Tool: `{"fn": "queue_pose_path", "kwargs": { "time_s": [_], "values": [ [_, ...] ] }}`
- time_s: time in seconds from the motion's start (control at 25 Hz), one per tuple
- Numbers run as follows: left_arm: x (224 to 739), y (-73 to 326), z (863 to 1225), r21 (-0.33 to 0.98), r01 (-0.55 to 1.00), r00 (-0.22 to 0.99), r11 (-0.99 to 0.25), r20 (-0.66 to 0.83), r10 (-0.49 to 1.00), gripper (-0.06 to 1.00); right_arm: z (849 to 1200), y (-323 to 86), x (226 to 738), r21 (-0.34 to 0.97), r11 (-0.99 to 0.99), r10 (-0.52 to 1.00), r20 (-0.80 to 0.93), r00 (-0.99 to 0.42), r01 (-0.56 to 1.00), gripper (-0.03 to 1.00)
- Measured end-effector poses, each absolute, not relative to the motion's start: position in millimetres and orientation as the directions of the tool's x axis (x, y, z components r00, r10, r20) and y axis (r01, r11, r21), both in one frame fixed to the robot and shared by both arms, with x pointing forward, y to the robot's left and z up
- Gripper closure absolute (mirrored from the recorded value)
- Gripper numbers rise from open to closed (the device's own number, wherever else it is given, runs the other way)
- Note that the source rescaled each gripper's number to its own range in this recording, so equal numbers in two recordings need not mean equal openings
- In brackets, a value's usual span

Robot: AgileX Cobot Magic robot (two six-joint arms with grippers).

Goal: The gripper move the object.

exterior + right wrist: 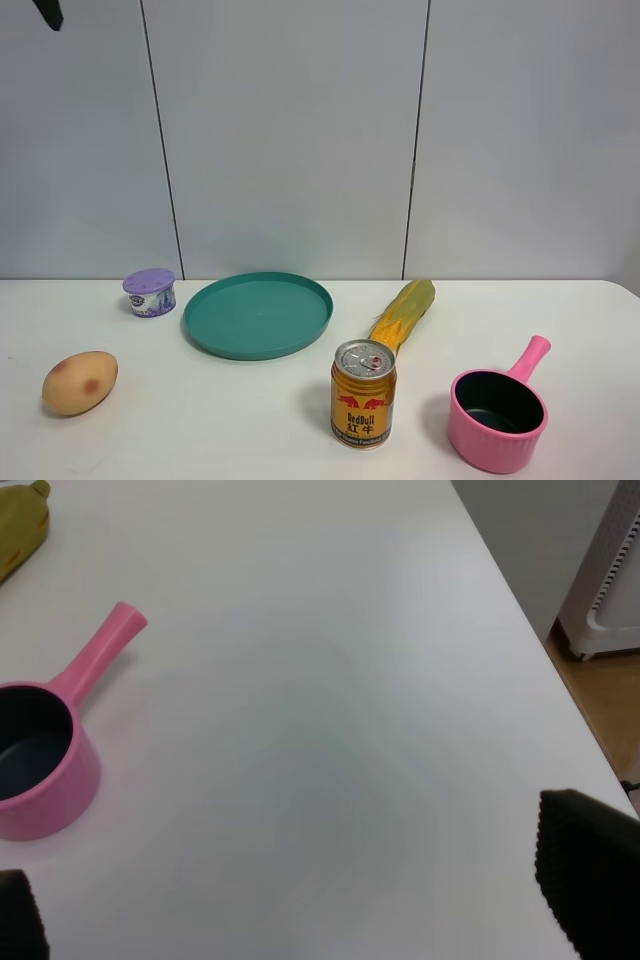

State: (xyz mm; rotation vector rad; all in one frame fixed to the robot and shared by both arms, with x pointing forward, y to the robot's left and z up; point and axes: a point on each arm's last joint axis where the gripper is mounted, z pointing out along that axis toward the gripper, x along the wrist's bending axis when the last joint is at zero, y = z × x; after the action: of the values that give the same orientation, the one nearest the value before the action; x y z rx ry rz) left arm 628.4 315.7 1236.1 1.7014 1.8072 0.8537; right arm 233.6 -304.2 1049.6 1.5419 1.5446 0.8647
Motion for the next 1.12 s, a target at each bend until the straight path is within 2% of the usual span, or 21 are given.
{"fn": "queue_pose_path", "kwargs": {
  "time_s": [0.28, 0.52, 0.6, 0.8, 0.96, 1.12],
  "values": [
    [550, 343, 1226, 0.659, 0.751, -0.128, 0.035, 0.094, 0.987, -0.05, 1050, -304, 234, 0.881, 0.035, 0.998, -0.058, 0.033, 0.472, -0.03],
    [425, 331, 1209, 0.656, 0.754, -0.130, 0.032, 0.101, 0.986, -0.05, 1050, -304, 234, 0.881, 0.035, 0.998, -0.058, 0.033, 0.472, -0.03],
    [383, 326, 1192, 0.663, 0.748, -0.131, 0.031, 0.101, 0.986, -0.05, 1050, -304, 234, 0.881, 0.035, 0.998, -0.058, 0.033, 0.472, -0.03],
    [279, 314, 1152, 0.773, 0.634, -0.157, 0.034, 0.086, 0.984, -0.05, 1050, -304, 234, 0.881, 0.035, 0.998, -0.058, 0.033, 0.472, -0.03],
    [224, 308, 1121, 0.864, 0.503, -0.176, 0.019, 0.080, 0.981, -0.05, 1050, -304, 234, 0.881, 0.035, 0.998, -0.058, 0.033, 0.472, -0.03],
    [195, 305, 1101, 0.914, 0.405, -0.185, 0.008, 0.074, 0.980, -0.05, 1050, -304, 234, 0.881, 0.035, 0.998, -0.058, 0.033, 0.472, -0.03]
  ]
}}
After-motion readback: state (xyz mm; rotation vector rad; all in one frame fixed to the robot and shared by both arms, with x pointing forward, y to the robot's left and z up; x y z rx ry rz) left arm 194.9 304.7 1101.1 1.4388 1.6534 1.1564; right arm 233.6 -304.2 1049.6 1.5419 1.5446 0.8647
